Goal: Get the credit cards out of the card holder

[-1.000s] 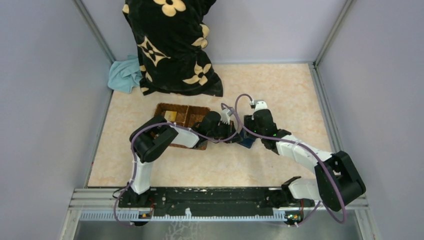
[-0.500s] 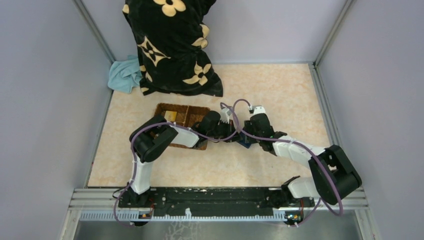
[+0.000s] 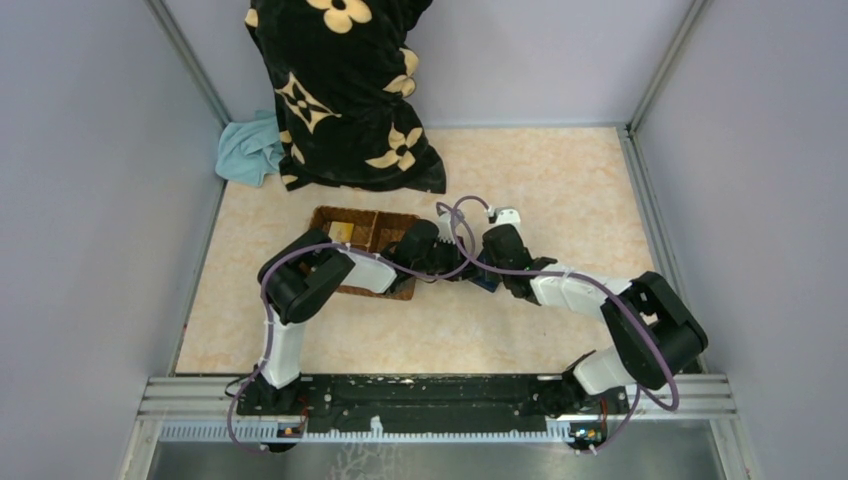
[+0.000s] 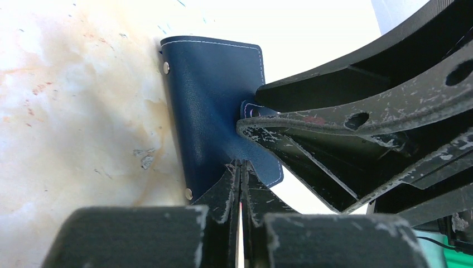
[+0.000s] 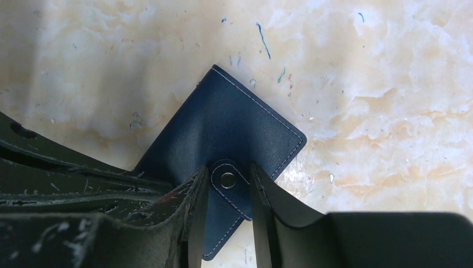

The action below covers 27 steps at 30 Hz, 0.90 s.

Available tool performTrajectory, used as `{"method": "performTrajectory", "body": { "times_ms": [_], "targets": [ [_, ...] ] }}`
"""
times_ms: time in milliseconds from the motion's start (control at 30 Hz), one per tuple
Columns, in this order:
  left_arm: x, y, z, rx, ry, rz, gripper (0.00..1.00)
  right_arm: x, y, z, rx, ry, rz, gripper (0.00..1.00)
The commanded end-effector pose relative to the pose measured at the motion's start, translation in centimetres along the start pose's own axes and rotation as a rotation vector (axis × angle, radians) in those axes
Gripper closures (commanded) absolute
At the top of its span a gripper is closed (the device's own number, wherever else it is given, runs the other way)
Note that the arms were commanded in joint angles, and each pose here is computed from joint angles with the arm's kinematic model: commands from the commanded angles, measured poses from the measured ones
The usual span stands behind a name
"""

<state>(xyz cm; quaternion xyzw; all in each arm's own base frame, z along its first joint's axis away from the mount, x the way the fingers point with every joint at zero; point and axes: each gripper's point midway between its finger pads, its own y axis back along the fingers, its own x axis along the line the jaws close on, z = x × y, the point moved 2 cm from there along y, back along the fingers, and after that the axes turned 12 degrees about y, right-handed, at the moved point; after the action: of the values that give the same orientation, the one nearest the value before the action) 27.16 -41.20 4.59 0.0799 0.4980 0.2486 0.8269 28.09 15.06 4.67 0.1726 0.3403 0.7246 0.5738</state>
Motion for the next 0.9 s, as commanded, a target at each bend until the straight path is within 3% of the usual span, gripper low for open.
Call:
{"method": "performTrajectory", "body": {
  "times_ms": [0,100,867],
  "targets": [
    [2.2,0.0,-0.8,0.017,0.014,0.072,0.96,1.6,-0.3,-4.9,0.185,0.006,0.040,0.83],
    [2.3,0.2,-0.8,0.013,0.013,0.077,0.96,1.7,-0.2,-4.9,0.181,-0.009,0.041,1.00],
    [2.4,0.9,-0.9,0.006,0.006,0.084,0.98,1.7,3.4,2.0,-0.090,-0.303,0.323,1.00]
  ]
}}
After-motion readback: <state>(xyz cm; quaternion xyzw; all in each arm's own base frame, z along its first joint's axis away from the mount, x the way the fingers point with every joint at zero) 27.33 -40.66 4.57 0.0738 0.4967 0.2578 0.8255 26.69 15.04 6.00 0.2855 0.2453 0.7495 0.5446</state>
